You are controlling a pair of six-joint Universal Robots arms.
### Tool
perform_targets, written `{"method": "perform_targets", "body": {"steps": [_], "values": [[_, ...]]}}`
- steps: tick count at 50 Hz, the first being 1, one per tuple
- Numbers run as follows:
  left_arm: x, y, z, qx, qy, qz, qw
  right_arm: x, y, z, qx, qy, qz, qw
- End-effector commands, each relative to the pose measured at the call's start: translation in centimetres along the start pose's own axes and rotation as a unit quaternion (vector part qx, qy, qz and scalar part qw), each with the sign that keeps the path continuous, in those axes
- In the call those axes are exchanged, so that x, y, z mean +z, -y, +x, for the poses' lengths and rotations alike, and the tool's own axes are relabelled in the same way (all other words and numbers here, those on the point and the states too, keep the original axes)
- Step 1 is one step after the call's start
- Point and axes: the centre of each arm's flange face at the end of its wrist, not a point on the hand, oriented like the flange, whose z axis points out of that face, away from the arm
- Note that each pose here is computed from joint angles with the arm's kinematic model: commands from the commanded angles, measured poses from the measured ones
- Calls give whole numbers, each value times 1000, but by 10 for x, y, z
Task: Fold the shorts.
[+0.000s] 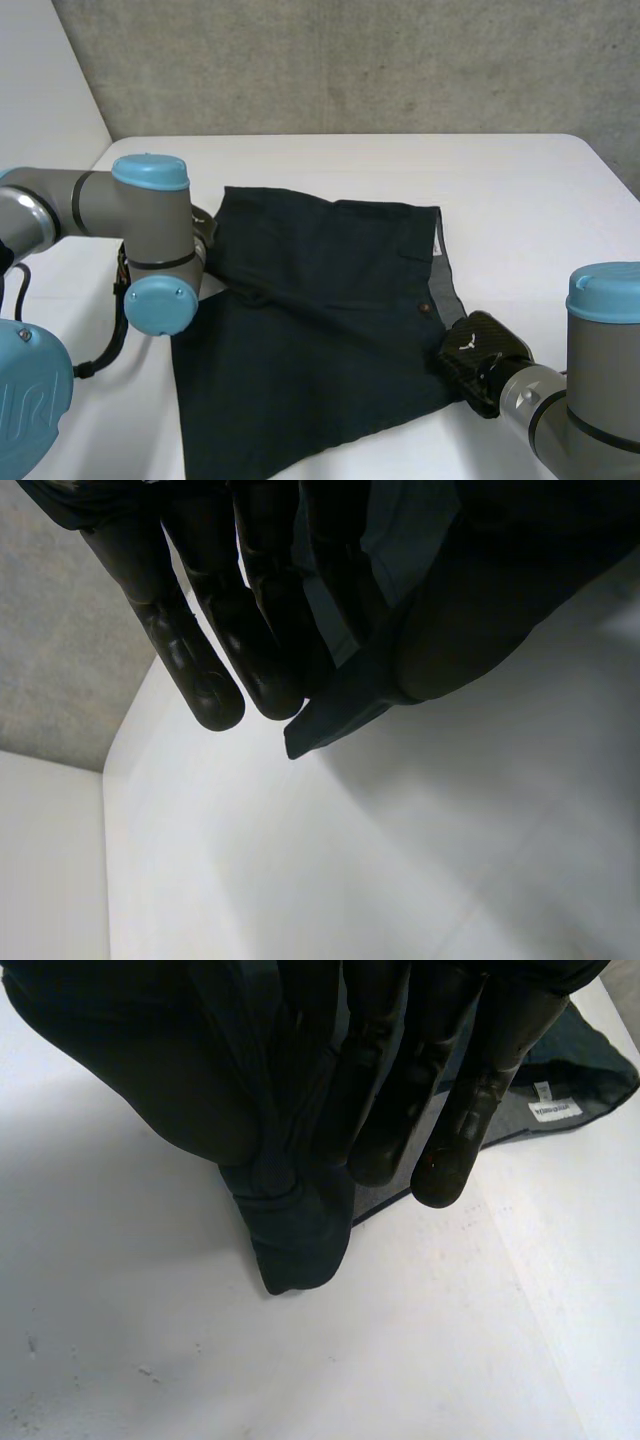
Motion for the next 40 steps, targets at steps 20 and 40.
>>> {"method": "perform_targets", "body": {"steps": [20,40], "values": [[-103,35,-48,-192,-33,74,978,5,21,21,78,-32,37,996],[-230,-58,26,-211,-201,17,956,18,47,36,225,17,77,971]]}}
